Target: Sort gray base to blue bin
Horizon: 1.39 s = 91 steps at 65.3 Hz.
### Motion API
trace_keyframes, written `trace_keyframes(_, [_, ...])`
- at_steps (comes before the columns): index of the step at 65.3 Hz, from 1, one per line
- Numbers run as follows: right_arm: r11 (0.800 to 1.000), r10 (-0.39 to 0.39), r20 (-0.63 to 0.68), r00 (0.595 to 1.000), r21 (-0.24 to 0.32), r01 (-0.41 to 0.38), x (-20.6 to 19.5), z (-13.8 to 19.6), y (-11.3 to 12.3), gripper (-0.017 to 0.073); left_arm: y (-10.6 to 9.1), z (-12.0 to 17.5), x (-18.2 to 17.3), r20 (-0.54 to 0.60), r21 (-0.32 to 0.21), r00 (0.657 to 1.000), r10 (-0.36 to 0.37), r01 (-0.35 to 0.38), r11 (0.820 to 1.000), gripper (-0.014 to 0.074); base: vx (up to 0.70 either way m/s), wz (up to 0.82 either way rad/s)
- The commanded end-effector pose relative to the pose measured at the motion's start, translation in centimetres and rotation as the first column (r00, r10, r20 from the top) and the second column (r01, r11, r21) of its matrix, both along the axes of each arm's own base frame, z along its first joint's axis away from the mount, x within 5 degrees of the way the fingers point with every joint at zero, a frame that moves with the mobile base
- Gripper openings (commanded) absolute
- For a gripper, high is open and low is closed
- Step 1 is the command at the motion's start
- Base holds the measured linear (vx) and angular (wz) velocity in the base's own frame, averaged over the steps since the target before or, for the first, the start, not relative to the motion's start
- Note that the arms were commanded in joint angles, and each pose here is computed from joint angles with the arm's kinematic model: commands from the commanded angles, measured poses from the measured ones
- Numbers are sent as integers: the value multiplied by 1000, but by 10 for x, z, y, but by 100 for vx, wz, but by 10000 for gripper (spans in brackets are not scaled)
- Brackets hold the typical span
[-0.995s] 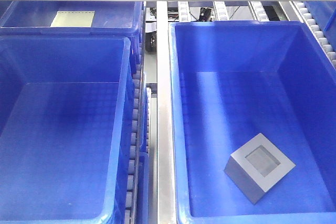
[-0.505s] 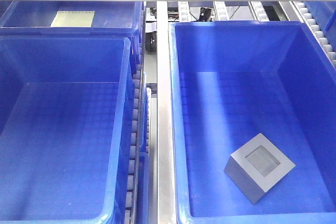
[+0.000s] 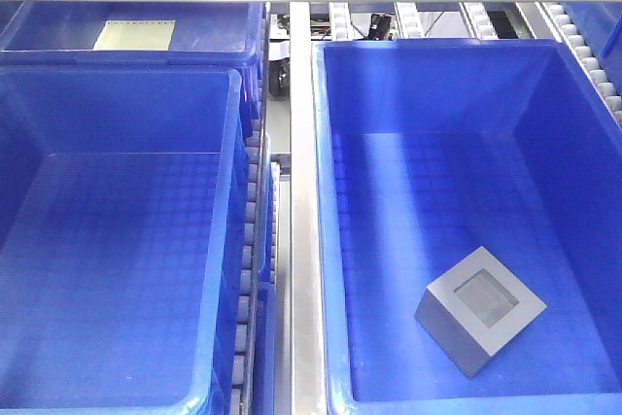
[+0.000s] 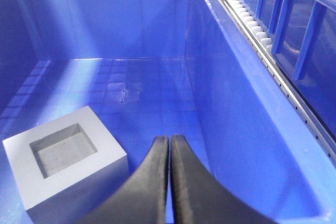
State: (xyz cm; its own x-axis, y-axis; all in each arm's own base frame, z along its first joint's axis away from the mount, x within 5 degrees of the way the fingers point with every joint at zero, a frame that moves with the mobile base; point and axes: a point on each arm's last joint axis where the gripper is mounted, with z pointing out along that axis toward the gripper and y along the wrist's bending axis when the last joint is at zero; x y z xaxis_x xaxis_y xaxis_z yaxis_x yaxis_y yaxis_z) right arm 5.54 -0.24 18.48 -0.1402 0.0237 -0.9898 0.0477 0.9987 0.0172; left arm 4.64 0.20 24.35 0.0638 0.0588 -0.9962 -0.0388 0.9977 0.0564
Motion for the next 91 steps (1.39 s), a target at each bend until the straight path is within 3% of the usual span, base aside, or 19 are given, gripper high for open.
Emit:
trace_keyframes(1, [1000,1,68,998,-20,1,1,6,0,-5,-1,-1,1,104,3,995,-8,7,1000,-6,0,0])
trace_keyframes(14, [1000,1,68,998,-20,1,1,6,0,-5,-1,-32,8,34,-1,999,-9,9,1000,-6,0,0])
trace_keyframes(91, [1000,1,68,998,-20,1,1,6,0,-5,-1,-32,8,31,0,999,-10,10,1000,-6,0,0])
